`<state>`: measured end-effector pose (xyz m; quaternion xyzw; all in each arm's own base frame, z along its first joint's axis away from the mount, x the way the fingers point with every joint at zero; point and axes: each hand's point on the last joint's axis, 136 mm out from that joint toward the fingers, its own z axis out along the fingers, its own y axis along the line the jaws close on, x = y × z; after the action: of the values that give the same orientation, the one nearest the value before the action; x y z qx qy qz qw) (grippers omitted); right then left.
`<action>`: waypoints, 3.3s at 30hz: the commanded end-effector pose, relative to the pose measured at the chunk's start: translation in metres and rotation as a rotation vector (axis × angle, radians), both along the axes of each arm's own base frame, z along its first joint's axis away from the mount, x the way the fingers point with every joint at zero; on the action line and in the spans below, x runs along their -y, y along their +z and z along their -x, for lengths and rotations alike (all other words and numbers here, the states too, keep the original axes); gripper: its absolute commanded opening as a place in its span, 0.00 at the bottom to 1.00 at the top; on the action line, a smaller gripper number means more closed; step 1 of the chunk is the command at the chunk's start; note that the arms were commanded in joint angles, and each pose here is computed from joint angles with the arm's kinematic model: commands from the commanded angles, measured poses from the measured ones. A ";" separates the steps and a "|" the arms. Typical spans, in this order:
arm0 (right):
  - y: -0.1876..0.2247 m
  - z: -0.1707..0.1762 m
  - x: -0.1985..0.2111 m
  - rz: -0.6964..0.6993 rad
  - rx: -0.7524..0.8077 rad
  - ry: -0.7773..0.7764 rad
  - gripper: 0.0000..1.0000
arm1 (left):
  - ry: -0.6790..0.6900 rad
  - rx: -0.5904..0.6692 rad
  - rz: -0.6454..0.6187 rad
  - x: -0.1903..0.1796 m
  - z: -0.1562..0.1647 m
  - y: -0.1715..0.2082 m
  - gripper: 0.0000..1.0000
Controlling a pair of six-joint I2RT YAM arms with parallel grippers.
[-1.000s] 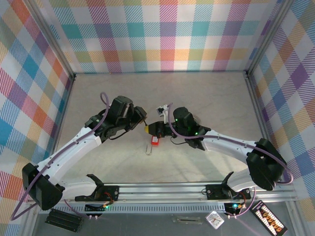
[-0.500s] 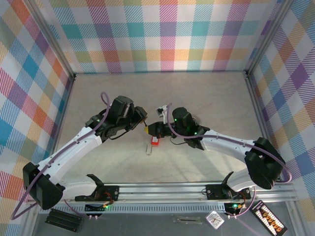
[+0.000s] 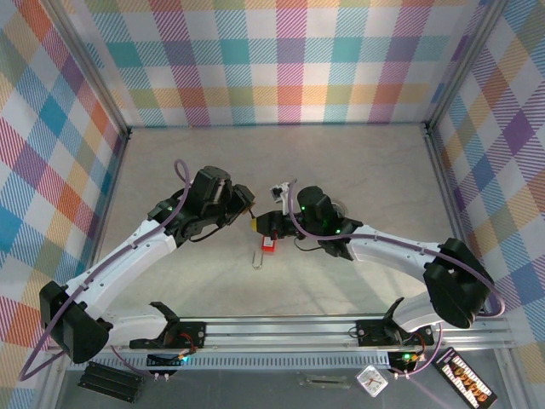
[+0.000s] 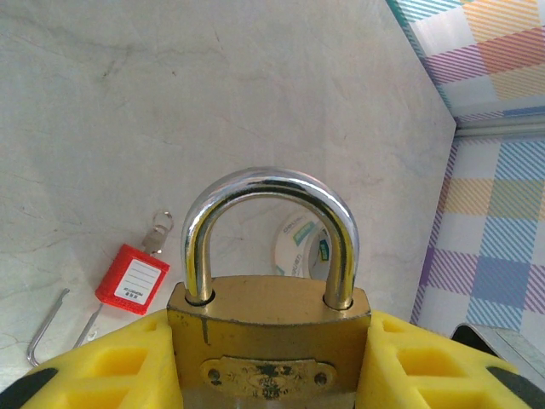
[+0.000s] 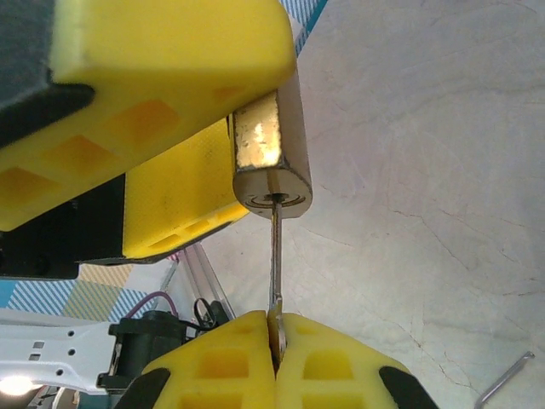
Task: Unlock with the key
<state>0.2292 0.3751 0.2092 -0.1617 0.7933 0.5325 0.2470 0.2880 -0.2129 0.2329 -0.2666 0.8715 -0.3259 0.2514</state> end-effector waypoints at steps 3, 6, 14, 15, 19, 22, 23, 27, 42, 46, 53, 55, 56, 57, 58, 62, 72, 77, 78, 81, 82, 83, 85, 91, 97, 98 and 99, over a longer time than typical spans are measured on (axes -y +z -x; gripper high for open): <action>0.009 -0.005 0.000 0.011 0.051 -0.020 0.00 | -0.031 0.030 0.044 0.011 0.001 0.009 0.00; 0.011 -0.007 0.002 0.015 0.057 -0.029 0.00 | -0.031 0.025 0.040 0.011 0.001 0.008 0.00; 0.011 -0.010 0.004 0.047 0.071 -0.038 0.00 | -0.042 0.004 0.023 0.013 0.002 0.002 0.00; 0.010 -0.010 0.004 0.054 0.074 -0.037 0.00 | -0.043 0.000 0.020 0.013 0.002 0.001 0.00; 0.012 -0.011 0.003 0.081 0.093 -0.031 0.00 | -0.051 -0.017 0.004 0.015 0.003 -0.003 0.00; 0.013 -0.011 0.001 0.095 0.107 -0.027 0.00 | -0.056 -0.024 -0.009 0.017 0.002 -0.004 0.00; 0.012 -0.012 0.000 0.107 0.110 -0.029 0.00 | -0.057 -0.026 -0.013 0.018 0.001 -0.004 0.00; 0.011 -0.013 -0.003 0.139 0.121 -0.033 0.00 | -0.062 -0.035 -0.023 0.021 0.000 -0.006 0.00; 0.017 -0.033 -0.005 0.050 0.070 -0.062 0.00 | -0.072 0.004 0.025 0.031 0.000 -0.001 0.00; 0.029 -0.038 0.003 -0.055 0.054 -0.050 0.00 | -0.070 0.013 0.031 0.027 0.004 -0.001 0.00; 0.034 -0.038 0.005 -0.123 0.049 -0.023 0.00 | -0.070 0.016 0.037 0.026 0.006 0.000 0.00; 0.036 -0.038 0.005 -0.119 0.060 -0.021 0.00 | -0.073 0.009 0.033 0.027 0.005 -0.003 0.00; 0.037 -0.037 0.005 -0.111 0.065 -0.020 0.00 | -0.074 0.005 0.031 0.027 0.005 -0.004 0.00; 0.035 -0.038 0.005 -0.090 0.069 -0.023 0.00 | -0.075 -0.001 0.025 0.027 0.005 -0.007 0.00; 0.036 -0.037 0.005 -0.069 0.080 -0.024 0.00 | -0.076 -0.005 0.020 0.027 0.005 -0.008 0.00; 0.035 -0.035 0.001 0.008 0.112 -0.023 0.00 | -0.081 -0.015 -0.001 0.029 0.004 -0.013 0.00; 0.029 -0.033 -0.017 0.233 0.217 -0.028 0.00 | -0.085 -0.048 0.035 0.049 -0.002 -0.027 0.00; 0.029 -0.049 -0.004 0.077 0.116 -0.046 0.00 | -0.093 -0.020 0.081 0.054 -0.003 -0.012 0.00; 0.031 -0.053 0.001 0.035 0.105 -0.046 0.00 | -0.095 -0.015 0.088 0.053 -0.002 -0.008 0.00; 0.040 -0.052 0.007 -0.075 0.113 0.007 0.00 | -0.101 -0.007 0.093 0.051 0.002 -0.006 0.00; 0.044 -0.051 0.008 -0.110 0.124 0.028 0.00 | -0.103 -0.002 0.104 0.051 0.003 -0.006 0.00; 0.046 -0.047 0.007 -0.127 0.142 0.055 0.00 | -0.105 -0.005 0.114 0.051 0.005 -0.008 0.00; 0.041 -0.045 0.007 -0.103 0.172 0.082 0.00 | -0.110 -0.013 0.122 0.051 0.008 -0.010 0.00; 0.029 -0.046 0.013 -0.022 0.218 0.099 0.00 | -0.135 -0.021 0.106 0.049 0.014 -0.012 0.00; 0.032 -0.050 0.014 0.029 0.214 0.089 0.00 | -0.166 -0.051 -0.009 0.041 0.017 -0.028 0.00; 0.033 -0.051 0.014 0.022 0.211 0.083 0.00 | -0.166 -0.057 -0.019 0.040 0.018 -0.031 0.00; 0.034 -0.050 0.013 0.022 0.210 0.078 0.00 | -0.164 -0.062 -0.027 0.039 0.017 -0.034 0.00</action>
<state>0.2558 0.3568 0.1928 -0.2389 0.7994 0.5061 0.2187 0.2986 -0.2357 0.2110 -0.2504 0.8728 -0.3309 0.2569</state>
